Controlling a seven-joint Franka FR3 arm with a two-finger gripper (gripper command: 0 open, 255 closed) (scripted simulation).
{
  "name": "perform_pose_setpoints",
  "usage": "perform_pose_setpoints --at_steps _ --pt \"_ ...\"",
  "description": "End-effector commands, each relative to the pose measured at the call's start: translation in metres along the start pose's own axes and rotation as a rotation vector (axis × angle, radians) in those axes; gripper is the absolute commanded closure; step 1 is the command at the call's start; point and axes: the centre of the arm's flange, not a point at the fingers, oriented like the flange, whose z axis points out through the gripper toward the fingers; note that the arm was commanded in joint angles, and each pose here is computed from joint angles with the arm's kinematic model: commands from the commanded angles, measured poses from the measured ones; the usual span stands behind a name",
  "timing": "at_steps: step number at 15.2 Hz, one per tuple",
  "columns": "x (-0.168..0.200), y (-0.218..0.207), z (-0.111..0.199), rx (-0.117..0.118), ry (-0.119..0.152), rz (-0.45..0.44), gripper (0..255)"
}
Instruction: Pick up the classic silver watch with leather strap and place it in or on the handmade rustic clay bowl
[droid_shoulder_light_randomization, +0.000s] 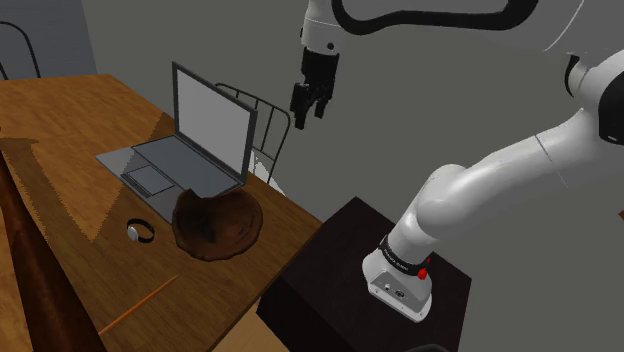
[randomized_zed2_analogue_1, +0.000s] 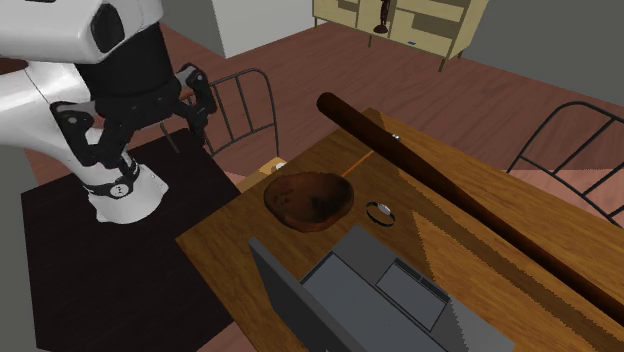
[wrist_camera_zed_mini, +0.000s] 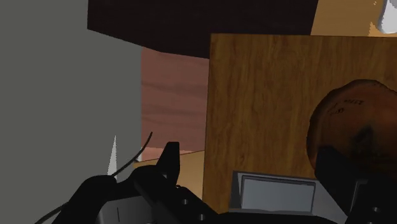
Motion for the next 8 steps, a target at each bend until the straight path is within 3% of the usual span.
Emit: perform_pose_setpoints --at_steps 1,8 --pt "0.013 -0.021 0.013 0.008 -0.002 0.001 0" --pt "0.061 -0.087 0.052 0.029 -0.013 0.0 0"
